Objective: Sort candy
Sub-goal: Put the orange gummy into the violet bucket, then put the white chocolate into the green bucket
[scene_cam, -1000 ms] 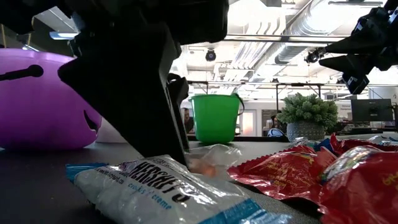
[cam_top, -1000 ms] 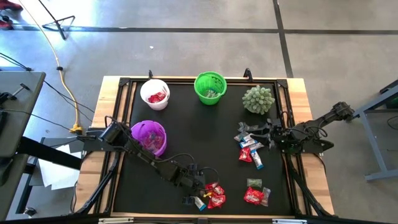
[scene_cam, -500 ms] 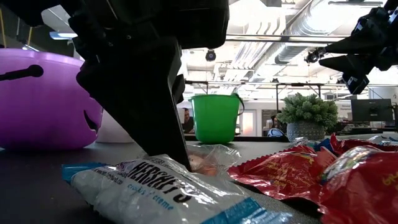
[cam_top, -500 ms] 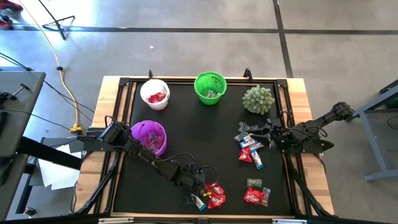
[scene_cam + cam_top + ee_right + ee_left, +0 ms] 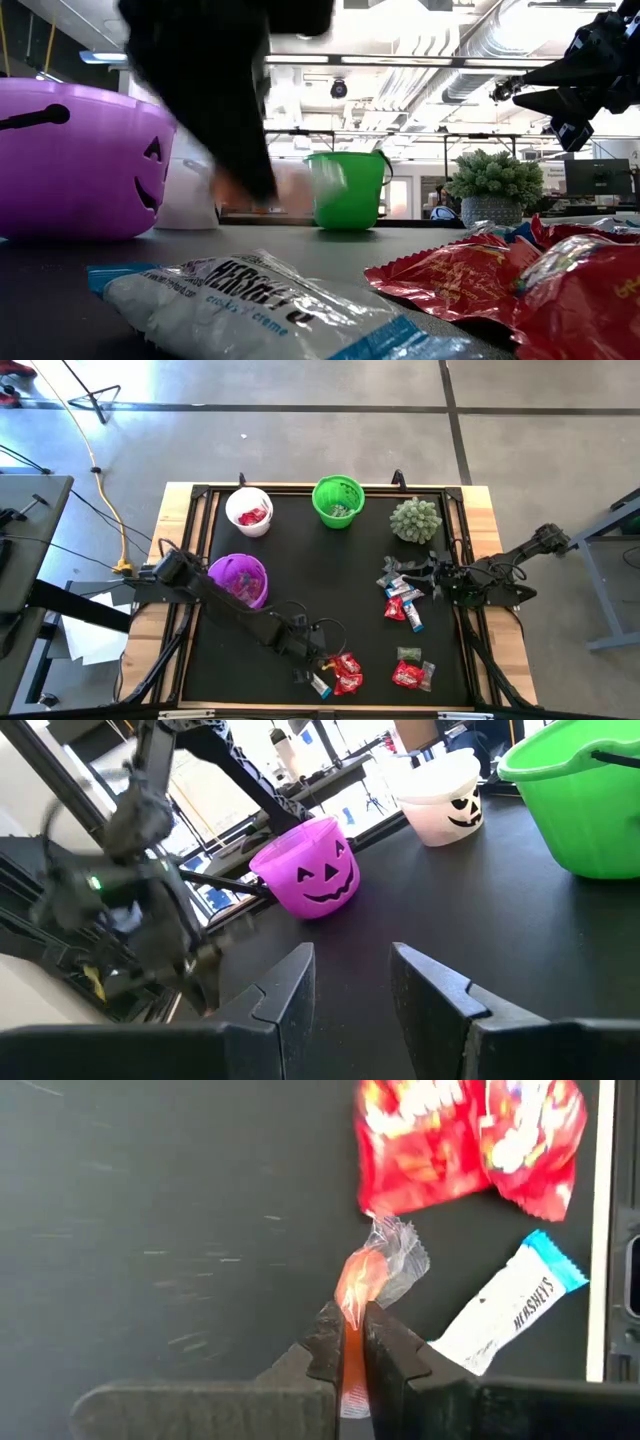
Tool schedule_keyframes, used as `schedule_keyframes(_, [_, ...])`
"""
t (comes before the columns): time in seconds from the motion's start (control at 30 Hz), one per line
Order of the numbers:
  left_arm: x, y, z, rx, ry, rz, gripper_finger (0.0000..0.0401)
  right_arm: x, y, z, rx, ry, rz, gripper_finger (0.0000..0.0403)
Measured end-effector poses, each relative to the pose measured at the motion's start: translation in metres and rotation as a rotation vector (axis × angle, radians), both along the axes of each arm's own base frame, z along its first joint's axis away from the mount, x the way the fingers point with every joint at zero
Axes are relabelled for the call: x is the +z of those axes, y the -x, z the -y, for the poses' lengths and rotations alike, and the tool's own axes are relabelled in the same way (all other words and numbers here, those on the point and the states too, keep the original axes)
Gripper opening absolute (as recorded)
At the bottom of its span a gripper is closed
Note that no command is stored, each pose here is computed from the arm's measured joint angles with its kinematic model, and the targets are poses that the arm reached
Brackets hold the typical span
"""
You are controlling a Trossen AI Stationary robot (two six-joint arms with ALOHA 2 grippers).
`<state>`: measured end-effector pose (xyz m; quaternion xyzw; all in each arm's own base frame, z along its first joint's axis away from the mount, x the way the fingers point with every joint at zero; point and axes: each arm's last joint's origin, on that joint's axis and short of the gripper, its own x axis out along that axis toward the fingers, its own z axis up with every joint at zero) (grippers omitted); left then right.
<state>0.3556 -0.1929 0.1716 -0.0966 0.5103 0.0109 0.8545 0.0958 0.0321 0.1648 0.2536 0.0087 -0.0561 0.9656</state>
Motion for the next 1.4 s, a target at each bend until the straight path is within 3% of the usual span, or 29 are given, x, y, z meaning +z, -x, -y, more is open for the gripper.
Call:
schedule_keyframes(0.3, [0.1,0.05,-0.034,0.164,-0.119,0.059,0.001,0.0,0.0,0.0,0.0,0.0,0.0,0.0126])
schedule_keyframes(0.53, [0.136,0.1,-0.067,0.383,-0.234,0.0,0.001,0.0,0.0,0.0,0.0,0.0,-0.001,0.0126])
schedule_keyframes(0.77, [0.14,0.131,-0.087,0.605,-0.314,-0.175,0.001,0.0,0.0,0.0,0.0,0.0,0.0,0.0126])
schedule_keyframes(0.93, [0.127,0.141,-0.09,0.732,-0.271,-0.31,0.0012,0.0,0.0,0.0,0.0,0.0,-0.001,0.0126])
schedule_keyframes(1.17, [0.106,0.145,-0.096,0.935,-0.221,-0.367,0.007,0.0,0.0,0.0,0.0,0.0,0.0,0.0126])
schedule_keyframes(1.27, [0.103,0.144,-0.102,0.945,-0.236,-0.379,0.0106,0.0,0.0,0.0,0.0,0.0,-0.001,0.0126])
schedule_keyframes(1.4, [0.1,0.138,-0.108,0.79,-0.286,-0.375,0.0133,0.0,0.0,0.0,0.0,0.0,0.0,0.0126])
